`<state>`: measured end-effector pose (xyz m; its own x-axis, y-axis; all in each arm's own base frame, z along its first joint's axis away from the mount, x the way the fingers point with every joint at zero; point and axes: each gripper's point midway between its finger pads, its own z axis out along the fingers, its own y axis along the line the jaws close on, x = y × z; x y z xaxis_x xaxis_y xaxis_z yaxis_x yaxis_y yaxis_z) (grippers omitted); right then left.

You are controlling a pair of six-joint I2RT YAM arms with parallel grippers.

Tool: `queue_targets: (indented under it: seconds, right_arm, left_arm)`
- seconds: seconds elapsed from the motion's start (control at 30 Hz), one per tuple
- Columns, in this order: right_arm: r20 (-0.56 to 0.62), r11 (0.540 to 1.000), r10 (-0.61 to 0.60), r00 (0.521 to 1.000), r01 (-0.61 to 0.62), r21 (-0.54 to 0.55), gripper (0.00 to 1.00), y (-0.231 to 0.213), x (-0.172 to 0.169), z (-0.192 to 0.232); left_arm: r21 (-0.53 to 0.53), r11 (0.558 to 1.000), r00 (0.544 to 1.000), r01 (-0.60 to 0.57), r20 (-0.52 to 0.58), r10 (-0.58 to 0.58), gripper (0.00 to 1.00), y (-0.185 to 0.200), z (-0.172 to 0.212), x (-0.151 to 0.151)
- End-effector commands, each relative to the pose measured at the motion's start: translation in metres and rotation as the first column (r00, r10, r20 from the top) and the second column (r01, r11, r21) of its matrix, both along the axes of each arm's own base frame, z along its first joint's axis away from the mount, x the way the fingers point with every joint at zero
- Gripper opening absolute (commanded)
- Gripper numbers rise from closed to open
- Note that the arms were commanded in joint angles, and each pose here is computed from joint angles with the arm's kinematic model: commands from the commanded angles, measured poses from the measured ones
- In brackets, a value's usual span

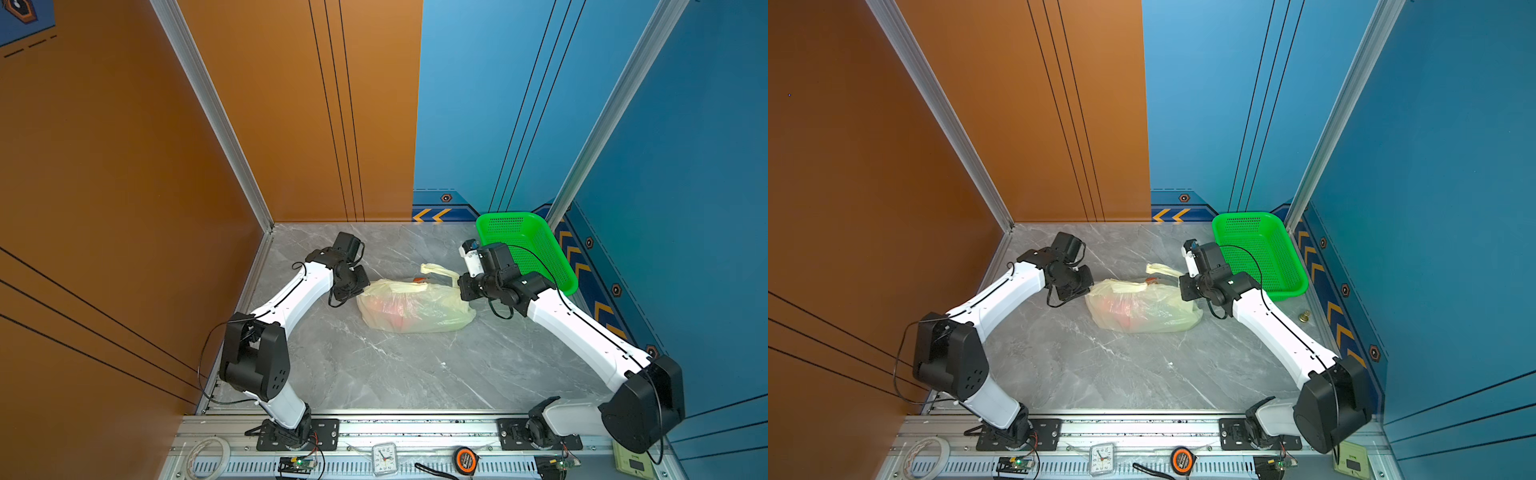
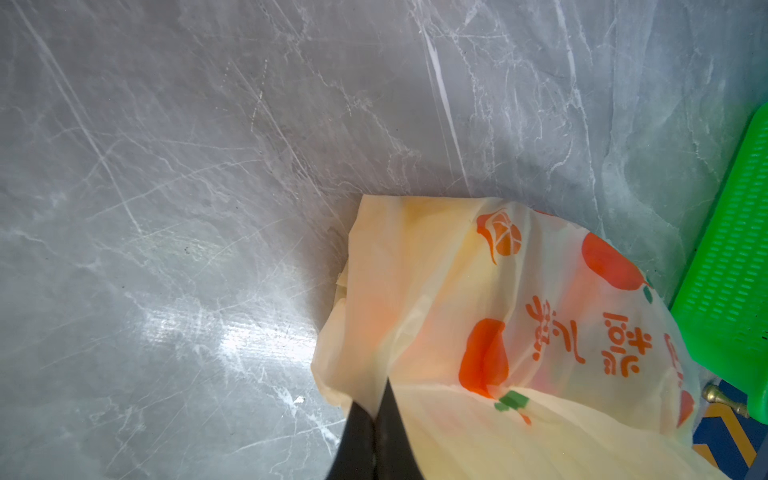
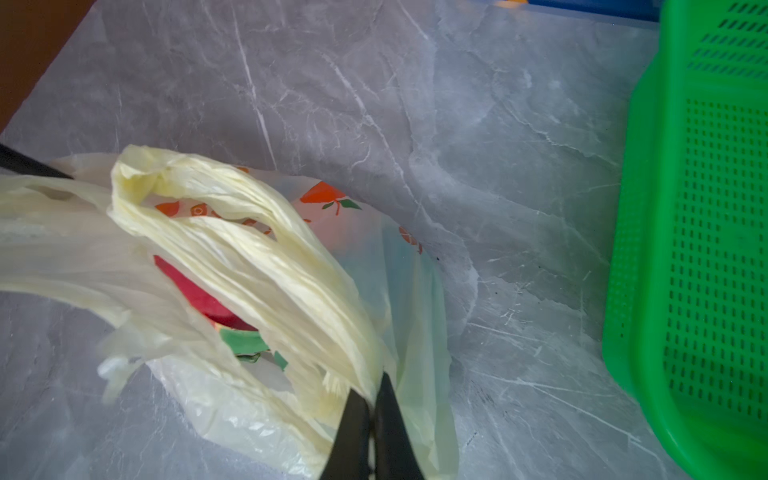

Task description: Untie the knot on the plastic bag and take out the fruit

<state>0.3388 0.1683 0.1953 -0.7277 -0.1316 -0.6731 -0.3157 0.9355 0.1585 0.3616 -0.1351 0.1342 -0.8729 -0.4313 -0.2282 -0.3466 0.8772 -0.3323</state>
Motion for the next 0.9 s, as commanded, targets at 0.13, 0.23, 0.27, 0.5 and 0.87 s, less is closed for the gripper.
queue_targets:
  seconds: [0.13,0.23,0.27,0.5,0.87]
  right_arm:
    - [0.006,0.98,-0.152,0.988,0.15,0.13,0.0,-0.014,-0.007,-0.002]
    - [0.036,0.979,-0.138,0.99,0.131,0.154,0.0,-0.012,-0.012,0.011]
    - [0.045,0.978,-0.139,0.989,0.13,0.164,0.0,-0.012,-0.014,0.015]
    - [0.095,0.969,-0.102,0.99,0.078,0.234,0.0,-0.007,-0.039,0.038]
    - [0.102,0.976,-0.055,0.993,0.032,0.214,0.0,-0.004,-0.063,0.033]
  left_arm:
    - [0.017,1.0,0.999,-0.009,0.039,0.008,0.23,0.01,0.012,0.004]
    - [0.025,1.0,0.993,0.017,0.115,-0.02,0.64,0.009,0.037,0.015]
    - [0.028,0.999,0.989,0.024,0.143,-0.027,0.72,0.008,0.047,0.019]
    - [0.057,0.977,0.943,0.206,0.256,-0.213,0.98,-0.037,0.099,0.041]
    - [0.091,0.823,0.808,0.561,0.159,-0.568,0.98,-0.136,0.078,0.007]
